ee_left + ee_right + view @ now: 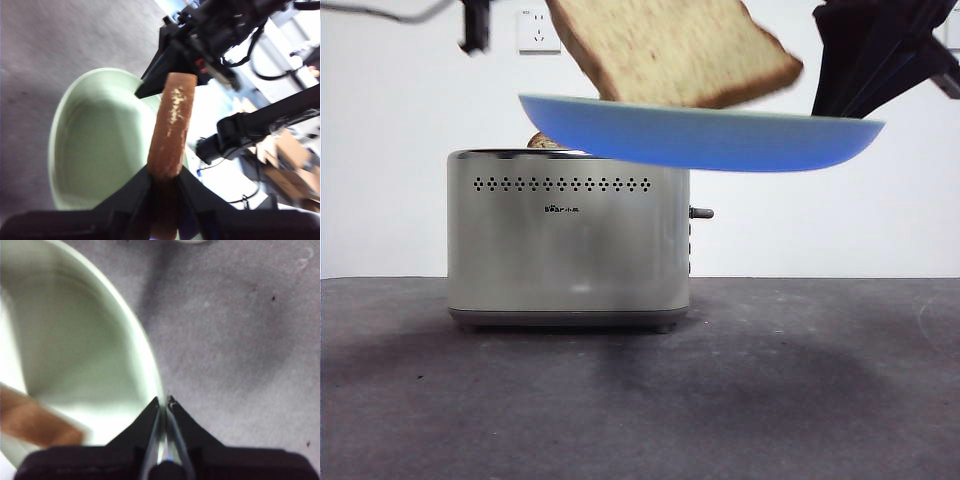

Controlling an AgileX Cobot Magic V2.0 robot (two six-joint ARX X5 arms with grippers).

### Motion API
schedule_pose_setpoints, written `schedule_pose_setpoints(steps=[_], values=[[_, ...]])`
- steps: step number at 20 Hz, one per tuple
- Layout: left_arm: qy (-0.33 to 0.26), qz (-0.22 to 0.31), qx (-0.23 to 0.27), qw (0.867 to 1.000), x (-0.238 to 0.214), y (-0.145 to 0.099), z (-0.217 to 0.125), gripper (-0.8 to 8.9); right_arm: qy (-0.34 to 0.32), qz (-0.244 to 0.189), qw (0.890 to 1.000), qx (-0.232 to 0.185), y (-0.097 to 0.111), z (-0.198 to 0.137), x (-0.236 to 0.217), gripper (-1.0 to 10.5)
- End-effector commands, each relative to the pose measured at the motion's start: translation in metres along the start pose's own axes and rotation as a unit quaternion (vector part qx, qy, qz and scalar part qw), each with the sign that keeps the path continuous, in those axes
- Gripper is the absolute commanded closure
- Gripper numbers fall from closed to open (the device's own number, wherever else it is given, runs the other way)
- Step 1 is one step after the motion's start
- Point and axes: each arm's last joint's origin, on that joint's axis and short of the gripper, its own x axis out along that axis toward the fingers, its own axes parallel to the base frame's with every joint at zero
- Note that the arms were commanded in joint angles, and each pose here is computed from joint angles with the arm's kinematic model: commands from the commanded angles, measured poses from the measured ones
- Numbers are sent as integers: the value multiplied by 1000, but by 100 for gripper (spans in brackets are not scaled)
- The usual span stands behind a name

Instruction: Take the bread from the toaster,put the bread on the plate,put the plate on the table

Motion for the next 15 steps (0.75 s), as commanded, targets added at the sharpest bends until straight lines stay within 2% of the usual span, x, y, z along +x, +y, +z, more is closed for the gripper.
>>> schedule_pose_setpoints(steps=[1,3,4,6,8,9,11,12,15], values=[[12,-23,-11,1000,15,5,1,822,-7,3,1000,-3,4,-3,-6,959],[25,-25,-17,999,27,8,1,822,-10,3,1000,-4,5,-5,-9,959],[33,0,-32,999,33,9,0,822,-11,3,1000,-4,5,-5,-10,959],[47,91,-26,994,43,8,-1,822,-7,3,1000,-2,5,-6,-10,959],[59,172,-6,983,53,2,-3,803,-4,4,1000,-1,5,-7,-10,959],[63,196,2,979,57,0,-4,728,-4,4,1000,-1,5,-7,-10,959],[70,222,16,972,64,-6,-5,413,-4,3,1000,-1,5,-7,-10,959],[73,228,22,971,68,-9,-6,337,-4,3,1000,-1,5,-7,-10,959],[78,249,42,964,75,-20,-8,341,-4,-1,1000,-1,5,-7,-10,959]])
